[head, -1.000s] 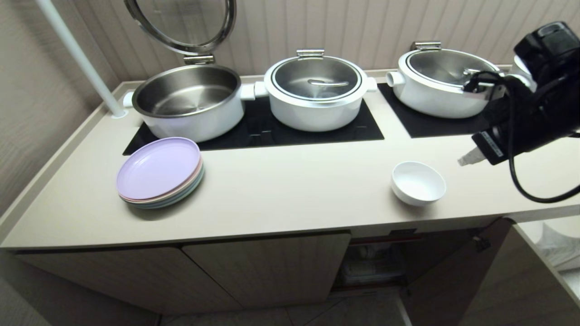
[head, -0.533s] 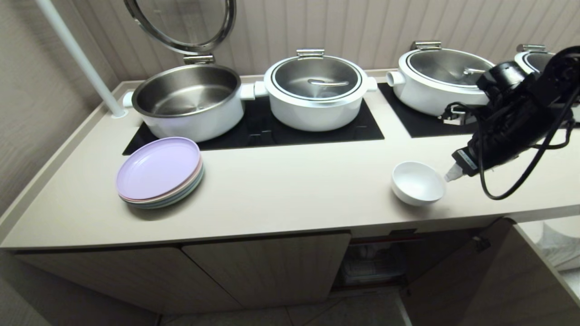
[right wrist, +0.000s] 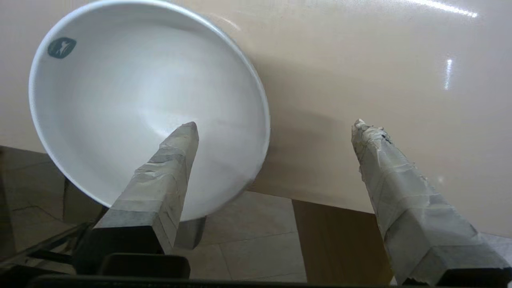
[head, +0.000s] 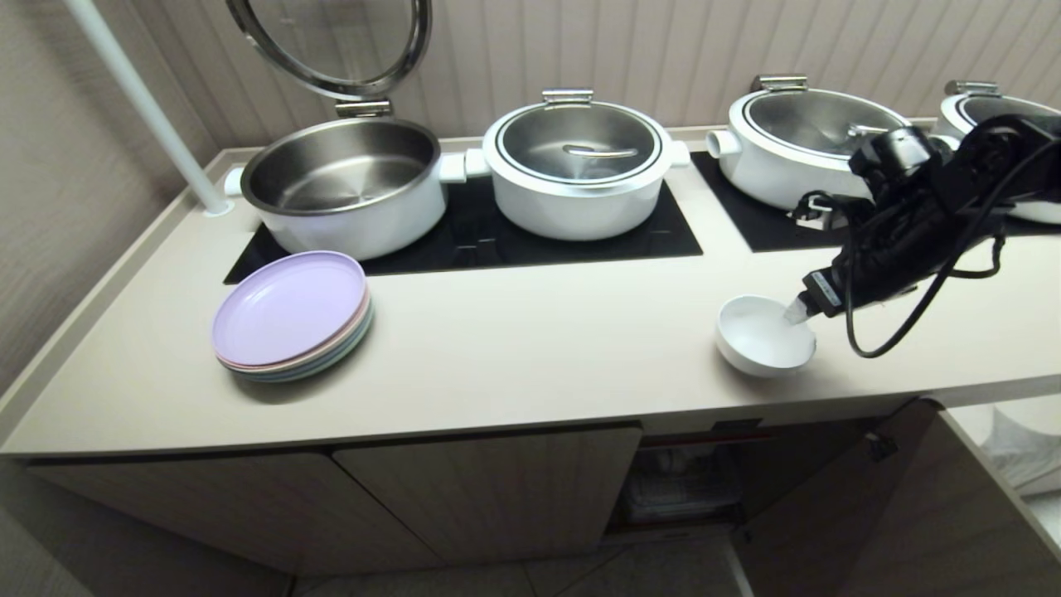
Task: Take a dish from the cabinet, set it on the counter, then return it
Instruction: Pick up the bowl from the table
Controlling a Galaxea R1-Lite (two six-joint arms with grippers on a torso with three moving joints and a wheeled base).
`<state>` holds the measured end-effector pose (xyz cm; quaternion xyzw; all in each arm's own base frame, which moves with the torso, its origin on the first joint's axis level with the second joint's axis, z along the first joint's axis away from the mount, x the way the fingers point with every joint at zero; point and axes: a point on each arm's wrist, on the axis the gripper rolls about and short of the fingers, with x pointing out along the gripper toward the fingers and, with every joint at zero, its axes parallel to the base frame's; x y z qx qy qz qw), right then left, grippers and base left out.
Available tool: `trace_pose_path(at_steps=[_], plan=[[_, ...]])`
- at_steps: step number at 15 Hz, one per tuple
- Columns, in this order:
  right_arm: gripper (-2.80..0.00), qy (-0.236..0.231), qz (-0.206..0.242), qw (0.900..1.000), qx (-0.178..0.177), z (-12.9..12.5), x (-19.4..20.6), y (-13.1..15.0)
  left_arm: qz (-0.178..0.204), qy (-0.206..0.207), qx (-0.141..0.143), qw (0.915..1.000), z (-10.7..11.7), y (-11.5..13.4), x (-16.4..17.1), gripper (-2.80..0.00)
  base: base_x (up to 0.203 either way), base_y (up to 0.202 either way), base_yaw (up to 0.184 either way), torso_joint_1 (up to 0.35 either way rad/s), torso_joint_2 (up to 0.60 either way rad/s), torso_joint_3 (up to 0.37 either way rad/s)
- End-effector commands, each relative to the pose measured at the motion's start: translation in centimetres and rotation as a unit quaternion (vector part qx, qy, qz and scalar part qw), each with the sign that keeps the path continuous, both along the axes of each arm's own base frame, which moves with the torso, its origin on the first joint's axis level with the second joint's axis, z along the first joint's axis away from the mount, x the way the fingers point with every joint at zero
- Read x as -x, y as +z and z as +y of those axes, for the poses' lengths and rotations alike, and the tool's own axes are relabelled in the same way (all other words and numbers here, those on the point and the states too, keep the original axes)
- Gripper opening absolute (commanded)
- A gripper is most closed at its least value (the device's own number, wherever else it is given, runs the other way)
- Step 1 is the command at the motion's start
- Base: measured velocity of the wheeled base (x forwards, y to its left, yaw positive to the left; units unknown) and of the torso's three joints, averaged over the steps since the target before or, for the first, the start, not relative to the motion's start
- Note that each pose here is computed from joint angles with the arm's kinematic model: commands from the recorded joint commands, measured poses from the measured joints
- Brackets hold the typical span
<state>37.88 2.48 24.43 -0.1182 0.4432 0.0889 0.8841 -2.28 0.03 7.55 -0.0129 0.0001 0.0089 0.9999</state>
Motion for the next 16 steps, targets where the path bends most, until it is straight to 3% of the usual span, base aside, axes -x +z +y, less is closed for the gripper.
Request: trace_pose_path(at_steps=[1,6,10,16], plan=[[0.0,-0.006,0.013,1.0,-0.007,0.2,-0.7,-1.1,0.0,0.0,0.0,1.0,0.0,0.0,0.0,-2.8,0.0,0.0,0.0,0.0,0.0,0.0],[0.0,0.0,0.009,1.0,-0.014,0.6,-2.2,-2.6,0.0,0.0,0.0,1.0,0.0,0.0,0.0,-2.8,0.0,0.0,0.0,0.0,0.0,0.0],[0.0,0.008,0.022,0.999,-0.044,1.3,-2.6,-3.4,0.0,0.0,0.0,1.0,0.0,0.0,0.0,-2.8,0.0,0.0,0.0,0.0,0.0,0.0],[0.0,0.011,0.02,0.999,-0.045,1.6,-3.1,-4.0,0.0,0.0,0.0,1.0,0.0,0.0,0.0,-2.8,0.0,0.0,0.0,0.0,0.0,0.0]])
